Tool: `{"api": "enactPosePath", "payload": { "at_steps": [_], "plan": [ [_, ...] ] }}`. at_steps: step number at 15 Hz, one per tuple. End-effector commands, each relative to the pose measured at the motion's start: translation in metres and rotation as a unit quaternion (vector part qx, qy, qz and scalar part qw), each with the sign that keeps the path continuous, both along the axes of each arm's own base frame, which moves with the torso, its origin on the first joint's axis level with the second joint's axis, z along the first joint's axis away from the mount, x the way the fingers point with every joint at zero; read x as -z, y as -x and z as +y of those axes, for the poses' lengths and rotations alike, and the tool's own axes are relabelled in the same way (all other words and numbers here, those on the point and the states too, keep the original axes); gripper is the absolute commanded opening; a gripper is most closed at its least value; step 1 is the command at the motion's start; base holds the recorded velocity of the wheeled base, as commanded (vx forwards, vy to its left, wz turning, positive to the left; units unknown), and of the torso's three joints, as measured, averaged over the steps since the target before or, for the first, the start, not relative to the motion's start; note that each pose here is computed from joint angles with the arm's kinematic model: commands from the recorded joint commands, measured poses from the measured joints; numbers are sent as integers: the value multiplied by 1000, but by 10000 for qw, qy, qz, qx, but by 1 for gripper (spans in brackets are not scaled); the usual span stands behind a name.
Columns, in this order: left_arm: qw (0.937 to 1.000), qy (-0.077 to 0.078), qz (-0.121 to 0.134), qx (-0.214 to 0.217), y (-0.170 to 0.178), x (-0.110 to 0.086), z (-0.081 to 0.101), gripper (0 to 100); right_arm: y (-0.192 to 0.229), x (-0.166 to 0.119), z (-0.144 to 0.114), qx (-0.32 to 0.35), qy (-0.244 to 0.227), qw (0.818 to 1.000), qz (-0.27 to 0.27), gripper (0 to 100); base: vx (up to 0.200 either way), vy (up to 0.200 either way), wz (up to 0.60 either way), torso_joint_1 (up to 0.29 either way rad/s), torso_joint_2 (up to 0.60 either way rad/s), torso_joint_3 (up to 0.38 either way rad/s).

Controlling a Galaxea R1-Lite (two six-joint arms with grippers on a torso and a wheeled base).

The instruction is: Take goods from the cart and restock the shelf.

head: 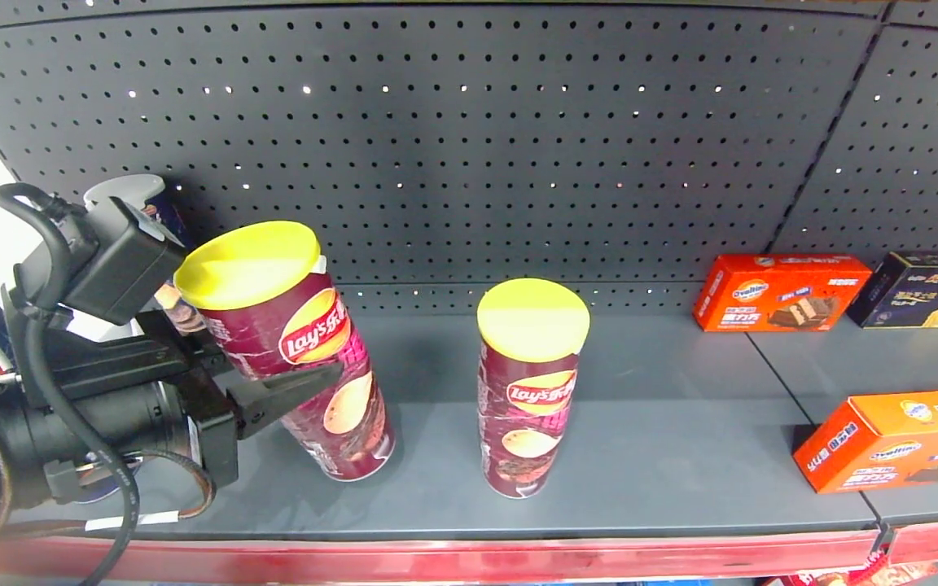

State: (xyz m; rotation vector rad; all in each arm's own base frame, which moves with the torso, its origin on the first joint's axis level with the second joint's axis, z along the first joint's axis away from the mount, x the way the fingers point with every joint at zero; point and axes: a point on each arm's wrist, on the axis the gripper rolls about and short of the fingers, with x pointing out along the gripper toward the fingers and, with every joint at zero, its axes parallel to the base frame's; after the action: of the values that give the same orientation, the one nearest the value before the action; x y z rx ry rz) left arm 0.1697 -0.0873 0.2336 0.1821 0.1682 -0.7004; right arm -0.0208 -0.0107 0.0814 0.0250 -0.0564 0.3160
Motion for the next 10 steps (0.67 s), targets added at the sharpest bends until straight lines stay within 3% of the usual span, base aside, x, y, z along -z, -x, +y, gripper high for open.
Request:
{"api": "enactPosePath", "payload": {
  "at_steps": [1, 4, 8, 10],
  "plan": [
    [10000, -8, 23, 21, 1, 1, 0, 0, 0, 1, 0, 268, -106, 9995, 126, 100, 0, 0, 0, 0, 0, 0],
    [10000, 13, -17, 21, 0, -1, 0, 0, -3, -1, 2, 800, -5, 9959, 431, 100, 0, 0, 0, 0, 0, 0],
    [10000, 29, -44, 51, 1, -3, -1, 0, -7, -2, 8, 2156, -6, 9736, 742, 100, 0, 0, 0, 0, 0, 0],
    [10000, 29, -44, 59, 2, -2, -1, 0, 2, 6, 11, 1509, 269, 9879, 248, 100, 0, 0, 0, 0, 0, 0]
  ]
}}
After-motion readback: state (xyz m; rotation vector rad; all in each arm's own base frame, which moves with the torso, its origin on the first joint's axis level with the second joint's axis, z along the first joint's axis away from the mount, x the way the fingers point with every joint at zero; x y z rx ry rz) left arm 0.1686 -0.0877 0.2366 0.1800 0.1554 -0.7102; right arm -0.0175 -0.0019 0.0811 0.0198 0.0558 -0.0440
